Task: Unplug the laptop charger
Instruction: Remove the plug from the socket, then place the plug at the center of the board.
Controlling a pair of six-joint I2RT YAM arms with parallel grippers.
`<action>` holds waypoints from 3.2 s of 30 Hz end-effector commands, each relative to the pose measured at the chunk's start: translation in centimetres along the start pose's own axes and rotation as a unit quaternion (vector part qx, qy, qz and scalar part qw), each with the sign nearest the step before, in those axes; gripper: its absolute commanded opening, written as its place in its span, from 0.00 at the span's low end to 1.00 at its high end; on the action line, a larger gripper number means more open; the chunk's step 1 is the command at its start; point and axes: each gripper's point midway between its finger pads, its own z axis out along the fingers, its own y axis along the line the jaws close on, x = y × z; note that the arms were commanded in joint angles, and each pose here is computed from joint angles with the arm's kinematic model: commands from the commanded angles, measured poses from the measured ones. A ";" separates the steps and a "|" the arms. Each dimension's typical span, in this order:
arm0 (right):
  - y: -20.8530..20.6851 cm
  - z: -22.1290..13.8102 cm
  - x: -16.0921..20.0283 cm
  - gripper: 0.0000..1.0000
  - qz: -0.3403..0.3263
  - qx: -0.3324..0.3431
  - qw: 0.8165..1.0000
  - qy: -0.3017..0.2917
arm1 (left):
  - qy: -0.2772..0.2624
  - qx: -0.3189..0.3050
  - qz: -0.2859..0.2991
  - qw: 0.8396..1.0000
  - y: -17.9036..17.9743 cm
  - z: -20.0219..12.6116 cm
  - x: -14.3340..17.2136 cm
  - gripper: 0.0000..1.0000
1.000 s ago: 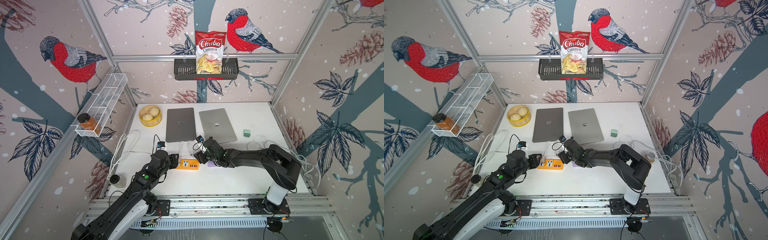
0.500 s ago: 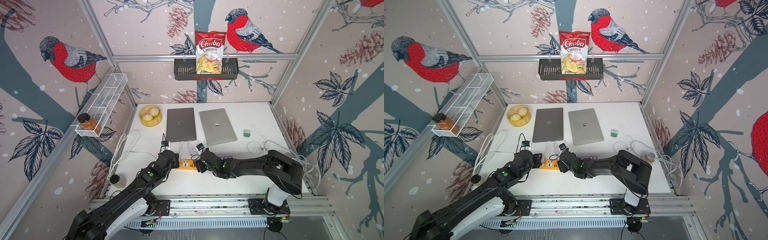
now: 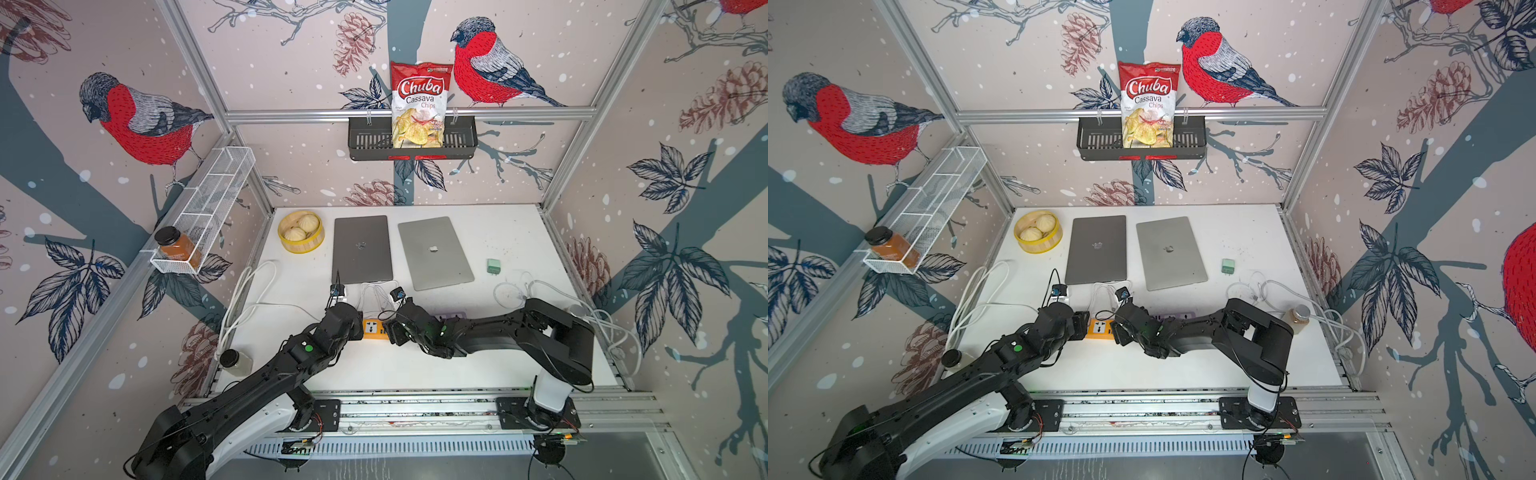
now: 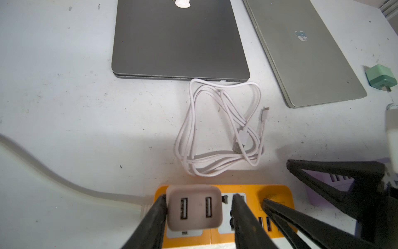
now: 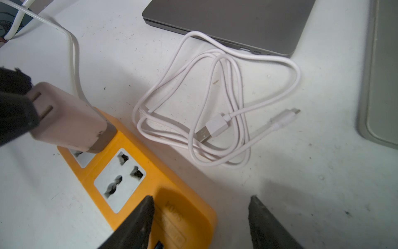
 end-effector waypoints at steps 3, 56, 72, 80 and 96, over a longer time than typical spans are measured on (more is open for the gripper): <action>-0.3 0.1 0.5 0.70 0.005 0.006 1.000 0.005 | -0.001 -0.009 -0.005 1.000 0.1 0.3 0.4 0.49; 0.2 1.1 1.2 0.70 0.000 0.004 1.000 0.018 | -0.028 0.002 -0.003 1.000 -1.3 -1.9 -1.9 0.29; 0.0 -1.2 -0.4 0.73 0.002 0.006 1.000 -0.010 | -0.002 -0.150 -0.064 0.987 6.5 -1.9 -4.6 0.34; -0.6 -4.5 -1.6 0.74 0.015 0.001 0.999 -0.039 | 0.046 -0.162 -0.118 0.979 9.6 0.7 -4.1 0.35; -2.4 -8.0 -1.6 0.79 0.026 0.005 0.997 -0.072 | 0.099 -0.209 -0.112 0.966 13.0 5.8 -5.6 0.35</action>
